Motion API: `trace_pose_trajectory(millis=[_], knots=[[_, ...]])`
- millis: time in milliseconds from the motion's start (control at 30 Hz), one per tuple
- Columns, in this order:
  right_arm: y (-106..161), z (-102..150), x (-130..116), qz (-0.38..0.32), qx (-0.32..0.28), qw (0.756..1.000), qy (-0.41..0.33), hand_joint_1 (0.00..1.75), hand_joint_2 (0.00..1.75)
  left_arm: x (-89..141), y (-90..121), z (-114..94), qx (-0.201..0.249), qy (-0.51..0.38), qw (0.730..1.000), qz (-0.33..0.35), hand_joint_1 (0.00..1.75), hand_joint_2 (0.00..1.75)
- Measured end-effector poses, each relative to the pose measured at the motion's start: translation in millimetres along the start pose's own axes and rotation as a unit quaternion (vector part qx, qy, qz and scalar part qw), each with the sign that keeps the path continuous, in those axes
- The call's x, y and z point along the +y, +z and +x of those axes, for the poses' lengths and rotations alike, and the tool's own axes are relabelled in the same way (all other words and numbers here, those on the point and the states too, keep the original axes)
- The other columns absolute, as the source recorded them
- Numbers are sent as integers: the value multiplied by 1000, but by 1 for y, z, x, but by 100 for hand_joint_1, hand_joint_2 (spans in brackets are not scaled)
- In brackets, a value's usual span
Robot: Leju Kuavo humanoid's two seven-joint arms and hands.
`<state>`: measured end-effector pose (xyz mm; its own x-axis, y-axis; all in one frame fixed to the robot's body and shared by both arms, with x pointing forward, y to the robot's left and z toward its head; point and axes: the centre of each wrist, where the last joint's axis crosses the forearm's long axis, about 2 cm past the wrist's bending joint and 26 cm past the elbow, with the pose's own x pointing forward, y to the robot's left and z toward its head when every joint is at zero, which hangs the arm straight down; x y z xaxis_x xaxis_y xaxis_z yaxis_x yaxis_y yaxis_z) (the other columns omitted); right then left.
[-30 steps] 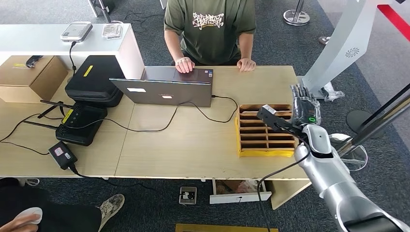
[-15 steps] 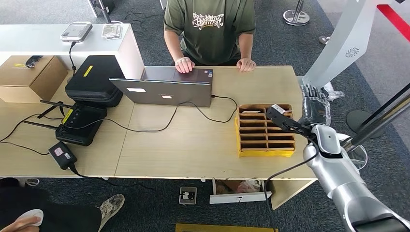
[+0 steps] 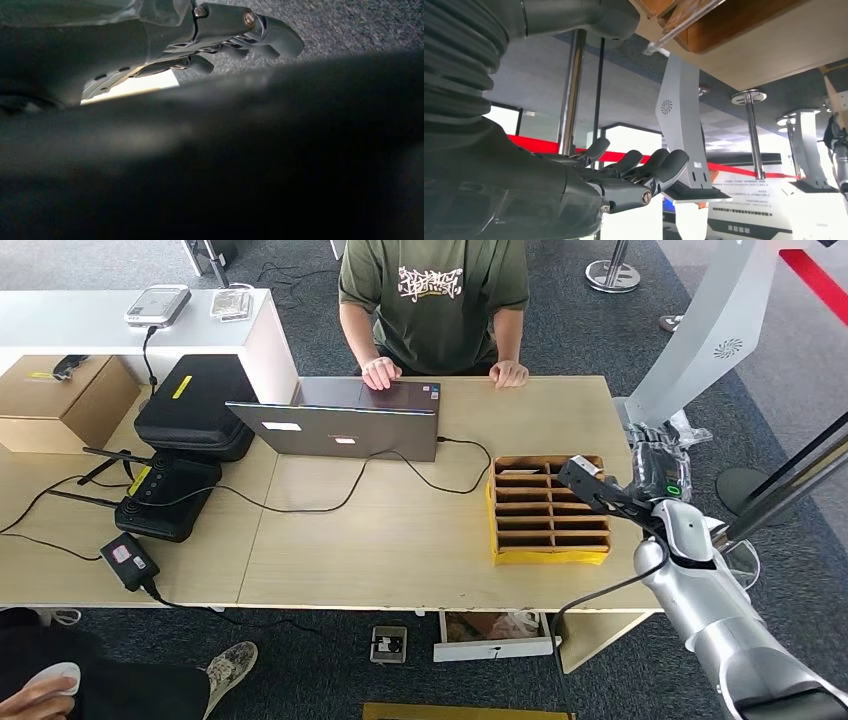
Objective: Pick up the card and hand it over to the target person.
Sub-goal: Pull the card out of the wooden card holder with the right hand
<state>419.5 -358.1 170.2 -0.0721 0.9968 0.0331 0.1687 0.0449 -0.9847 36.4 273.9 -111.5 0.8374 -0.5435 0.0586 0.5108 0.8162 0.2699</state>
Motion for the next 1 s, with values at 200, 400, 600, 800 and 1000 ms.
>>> trace_pose_trajectory(millis=[200,400,600,800,1000], knots=[[2,10,4,0,-8,1000,-11,59,175,0,0,0,1,0,1000,-1,0,0],[0,24,5,5,-19,1000,-23,54,175,0,0,0,3,0,1000,1,0,0],[-3,33,2,-1,-26,999,-29,57,175,-1,0,2,2,0,1000,0,0,0],[-7,38,-2,-7,-30,999,-33,78,175,0,0,2,2,-2,1000,1,0,0],[-8,36,-1,-3,-21,999,-27,139,175,-1,0,3,1,-6,1000,0,0,0]])
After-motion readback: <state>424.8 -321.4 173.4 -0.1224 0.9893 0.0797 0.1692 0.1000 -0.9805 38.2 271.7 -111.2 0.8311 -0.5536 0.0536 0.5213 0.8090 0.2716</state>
